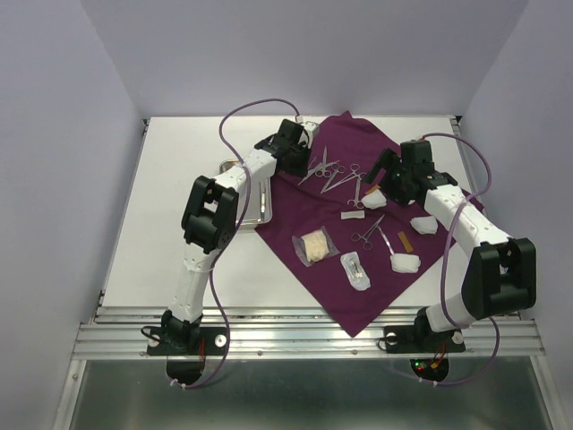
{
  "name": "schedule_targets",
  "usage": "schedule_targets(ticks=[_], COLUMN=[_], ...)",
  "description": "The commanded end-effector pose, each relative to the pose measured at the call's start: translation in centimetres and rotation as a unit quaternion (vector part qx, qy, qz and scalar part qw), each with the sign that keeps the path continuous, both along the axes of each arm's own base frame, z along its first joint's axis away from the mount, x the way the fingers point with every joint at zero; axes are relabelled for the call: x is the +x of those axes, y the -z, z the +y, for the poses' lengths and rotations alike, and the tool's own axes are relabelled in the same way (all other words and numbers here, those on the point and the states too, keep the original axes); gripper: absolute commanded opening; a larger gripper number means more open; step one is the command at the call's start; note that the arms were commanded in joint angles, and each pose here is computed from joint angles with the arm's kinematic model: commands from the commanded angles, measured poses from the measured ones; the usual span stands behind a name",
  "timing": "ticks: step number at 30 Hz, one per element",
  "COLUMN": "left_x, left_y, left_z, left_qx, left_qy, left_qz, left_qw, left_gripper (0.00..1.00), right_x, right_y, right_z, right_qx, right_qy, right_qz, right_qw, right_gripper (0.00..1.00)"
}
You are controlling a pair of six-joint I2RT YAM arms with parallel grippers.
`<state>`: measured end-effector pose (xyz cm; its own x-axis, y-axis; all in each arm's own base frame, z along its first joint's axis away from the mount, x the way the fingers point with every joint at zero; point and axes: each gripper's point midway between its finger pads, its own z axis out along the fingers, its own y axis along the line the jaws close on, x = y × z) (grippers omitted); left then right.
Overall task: Prepare the surgical pack
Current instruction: Pick up the medical item from the surgical kit, then adjust the surgical kit at the center of the board.
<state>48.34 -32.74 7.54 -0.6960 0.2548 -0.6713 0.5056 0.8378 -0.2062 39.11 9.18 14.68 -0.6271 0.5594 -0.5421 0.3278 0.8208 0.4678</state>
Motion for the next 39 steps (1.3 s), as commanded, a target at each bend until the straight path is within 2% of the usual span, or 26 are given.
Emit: schedule_targets(ticks=[1, 6, 7, 8, 14, 17, 18, 21, 22, 29, 39], left_x=[1.3, 1.4, 1.4, 1.3, 0.9, 0.6, 0.5, 0.2, 0.1, -0.1, 0.4], left_y=[-3.2, -3.3, -3.5, -4.0, -6.5, -7.6, -7.9, -8.7, -8.8, -9.7, -9.7], left_z=[-1.3, -1.3, -1.3, -1.2, -0.8, -0.6, -0.5, -0.1, 0.1, 1.5, 2.7], left_qx=[-0.037, -0.039, -0.039, -0.041, -0.051, -0.057, -0.058, -0.059, -0.059, -0.052, -0.053], left_qy=[-0.008, -0.011, -0.012, -0.011, -0.015, -0.018, -0.020, -0.024, -0.026, -0.041, -0.048], left_qz=[-0.031, -0.029, -0.031, -0.035, -0.049, -0.053, -0.054, -0.055, -0.054, -0.057, -0.050], left_qw=[0.999, 0.999, 0.999, 0.998, 0.997, 0.997, 0.997, 0.996, 0.996, 0.996, 0.996], left_gripper=[0.00, 0.00, 0.00, 0.00, 0.00, 0.00, 0.00, 0.00, 0.00, 0.00, 0.00], right_x=[1.7, 6.0, 6.8, 8.2, 14.0, 16.2, 17.4, 19.1, 20.1, 22.4, 23.4], right_y=[-1.1, -0.3, 1.4, 0.6, 3.3, 5.3, 4.3, 6.1, 5.2, 8.9, 14.4], right_z=[-0.4, -0.5, -0.4, -0.2, 1.2, 1.2, 1.4, 1.2, 1.3, 0.9, -3.8], right_qx=[-0.010, -0.038, -0.043, -0.042, -0.037, -0.034, -0.031, -0.028, -0.025, -0.027, -0.044], right_qy=[0.000, -0.002, -0.006, -0.006, -0.019, -0.018, -0.016, -0.009, -0.007, 0.003, 0.072], right_qz=[-0.030, -0.028, -0.010, -0.022, -0.014, -0.004, -0.020, -0.012, -0.026, 0.003, 0.052], right_qw=[1.000, 0.999, 0.999, 0.999, 0.999, 0.999, 0.999, 1.000, 0.999, 1.000, 0.995], right_gripper=[0.94, 0.87, 0.86, 0.84, 0.75, 0.74, 0.73, 0.72, 0.72, 0.73, 0.76])
